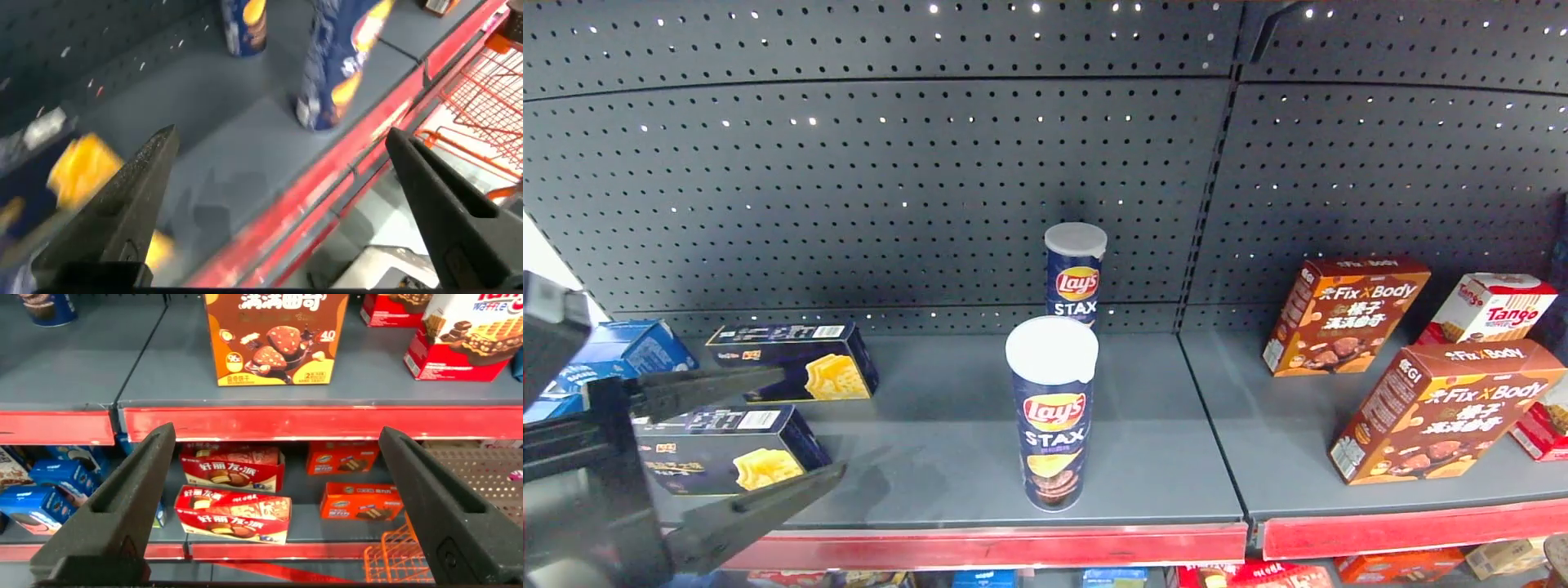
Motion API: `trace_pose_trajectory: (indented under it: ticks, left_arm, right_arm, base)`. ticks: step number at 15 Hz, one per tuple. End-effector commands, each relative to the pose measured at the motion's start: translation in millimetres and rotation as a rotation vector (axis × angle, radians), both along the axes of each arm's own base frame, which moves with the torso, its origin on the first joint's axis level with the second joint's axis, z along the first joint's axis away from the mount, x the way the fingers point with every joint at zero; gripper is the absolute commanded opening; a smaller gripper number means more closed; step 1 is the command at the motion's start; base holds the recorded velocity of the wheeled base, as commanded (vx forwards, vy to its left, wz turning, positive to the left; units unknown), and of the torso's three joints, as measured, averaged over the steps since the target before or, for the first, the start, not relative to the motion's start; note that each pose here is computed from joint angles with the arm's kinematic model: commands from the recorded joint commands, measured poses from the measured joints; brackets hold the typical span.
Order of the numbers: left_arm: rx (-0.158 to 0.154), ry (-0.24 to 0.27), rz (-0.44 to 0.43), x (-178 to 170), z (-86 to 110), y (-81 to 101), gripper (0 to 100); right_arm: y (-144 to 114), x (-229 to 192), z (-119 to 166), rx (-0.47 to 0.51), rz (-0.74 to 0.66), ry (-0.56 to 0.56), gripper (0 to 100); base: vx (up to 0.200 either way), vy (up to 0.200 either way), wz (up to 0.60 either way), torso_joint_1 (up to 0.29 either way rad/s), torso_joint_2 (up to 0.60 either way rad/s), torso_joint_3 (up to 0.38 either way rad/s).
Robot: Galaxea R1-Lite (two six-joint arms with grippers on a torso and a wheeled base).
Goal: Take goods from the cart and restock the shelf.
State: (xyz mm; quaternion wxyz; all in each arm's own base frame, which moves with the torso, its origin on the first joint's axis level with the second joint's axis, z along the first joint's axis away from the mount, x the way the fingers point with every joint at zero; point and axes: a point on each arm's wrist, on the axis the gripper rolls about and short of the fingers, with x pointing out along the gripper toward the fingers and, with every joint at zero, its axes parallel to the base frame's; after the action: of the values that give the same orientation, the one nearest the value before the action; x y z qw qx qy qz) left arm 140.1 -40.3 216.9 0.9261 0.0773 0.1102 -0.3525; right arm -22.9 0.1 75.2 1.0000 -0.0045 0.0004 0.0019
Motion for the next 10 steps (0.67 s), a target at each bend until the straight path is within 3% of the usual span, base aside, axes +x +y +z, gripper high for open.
trace_pose_trajectory:
  ticks: [1, 3, 5, 10]
  left_arm:
    - [0.028, 0.093, -0.042, 63, -33.5, -23.4, 100]
    - [0.043, 0.114, -0.03, 76, -44.2, -29.0, 100]
    - [0.056, 0.177, -0.033, 91, -61.9, -37.4, 100]
    - [0.08, 0.201, -0.021, 115, -88.3, -48.3, 100]
  right_arm:
    - [0, 0, 0, 0.0, 0.001, 0.002, 100]
    - [0, 0, 0, 0.0, 0.001, 0.002, 100]
    - [0, 0, 0, 0.0, 0.001, 0.002, 100]
    - [0, 0, 0, 0.0, 0.001, 0.002, 100]
  base:
    - [0.0, 0.0, 0.0, 0.0, 0.0, 0.0]
    - [0.0, 0.0, 0.0, 0.0, 0.0, 0.0]
    - [0.0, 0.0, 0.0, 0.0, 0.0, 0.0]
    - [0.0, 0.0, 0.0, 0.0, 0.0, 0.0]
